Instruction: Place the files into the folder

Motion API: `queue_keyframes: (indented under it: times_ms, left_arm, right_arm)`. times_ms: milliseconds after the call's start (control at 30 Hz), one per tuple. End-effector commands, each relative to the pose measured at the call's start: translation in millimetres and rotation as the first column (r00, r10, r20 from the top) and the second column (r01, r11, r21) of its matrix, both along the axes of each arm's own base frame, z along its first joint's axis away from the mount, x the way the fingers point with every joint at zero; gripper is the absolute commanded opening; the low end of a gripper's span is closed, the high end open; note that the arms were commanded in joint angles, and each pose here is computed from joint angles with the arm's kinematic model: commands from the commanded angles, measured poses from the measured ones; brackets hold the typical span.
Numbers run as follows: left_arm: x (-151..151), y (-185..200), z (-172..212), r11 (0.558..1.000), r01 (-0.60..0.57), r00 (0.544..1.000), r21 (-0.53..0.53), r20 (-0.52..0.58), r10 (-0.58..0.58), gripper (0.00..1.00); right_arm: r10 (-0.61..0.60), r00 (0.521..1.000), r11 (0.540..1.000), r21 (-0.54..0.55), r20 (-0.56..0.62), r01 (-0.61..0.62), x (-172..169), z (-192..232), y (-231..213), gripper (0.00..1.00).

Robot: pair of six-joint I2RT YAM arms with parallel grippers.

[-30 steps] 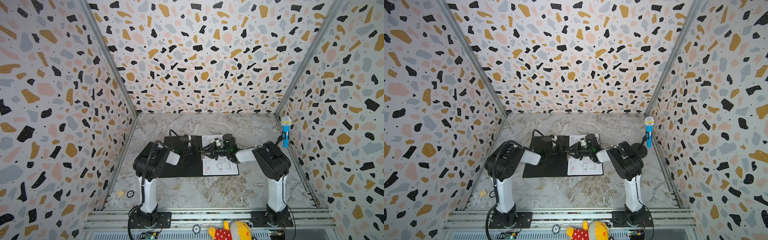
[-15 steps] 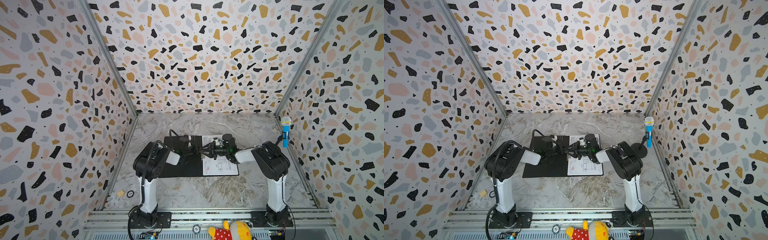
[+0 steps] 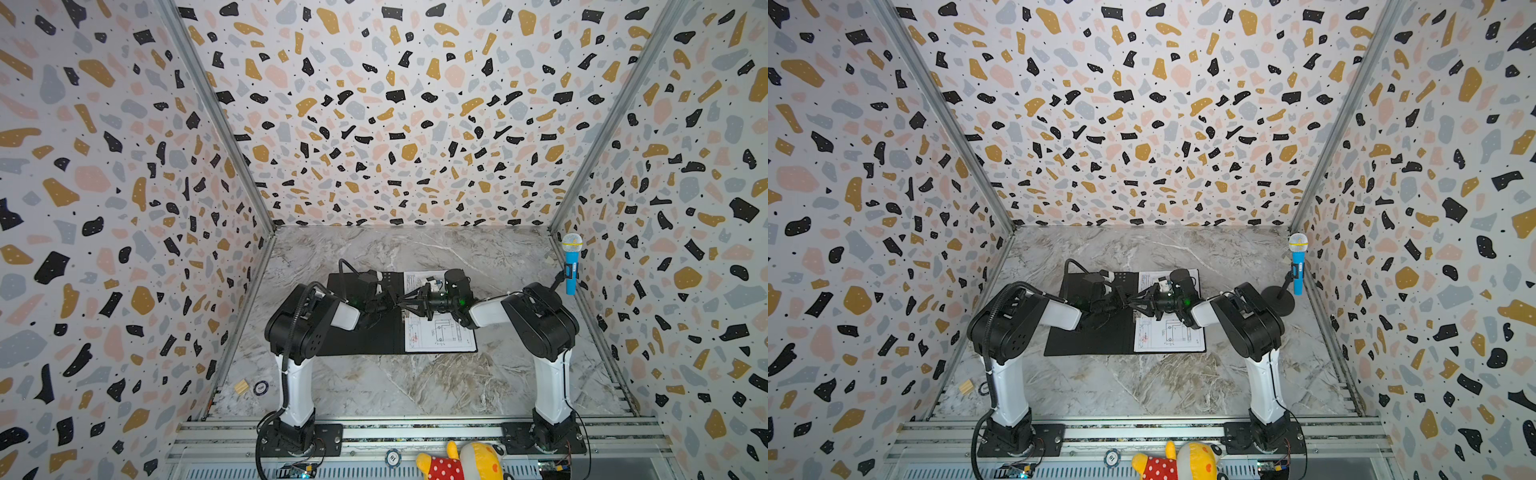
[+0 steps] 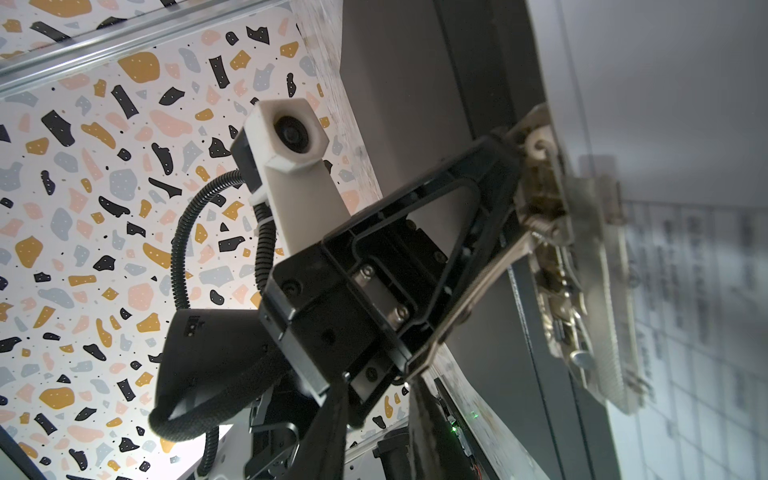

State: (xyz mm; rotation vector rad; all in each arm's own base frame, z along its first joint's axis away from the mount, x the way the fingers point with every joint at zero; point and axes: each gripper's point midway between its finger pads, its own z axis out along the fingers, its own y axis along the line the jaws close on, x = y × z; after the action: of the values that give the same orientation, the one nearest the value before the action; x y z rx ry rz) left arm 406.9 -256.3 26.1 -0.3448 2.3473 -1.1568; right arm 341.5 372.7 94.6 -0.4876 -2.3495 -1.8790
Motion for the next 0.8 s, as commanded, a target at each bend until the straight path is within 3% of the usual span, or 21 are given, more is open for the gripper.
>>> queue_keyframes:
  times_ms: [0, 767]
  left_arm:
    - [-6.3, -2.5, 4.9, 1.0, 0.019, 1.0, 0.005, 0.007, -0.019, 0.04]
    - [-8.3, -1.5, 3.0, 1.0, 0.021, 1.0, 0.013, 0.003, -0.021, 0.03]
  right_arm:
    - [0.016, 1.0, 1.0, 0.024, 0.011, -0.016, -6.3, 7.1, 2.0, 0.28]
    - [0.012, 1.0, 1.0, 0.016, -0.003, -0.012, -5.4, 1.1, 2.4, 0.26]
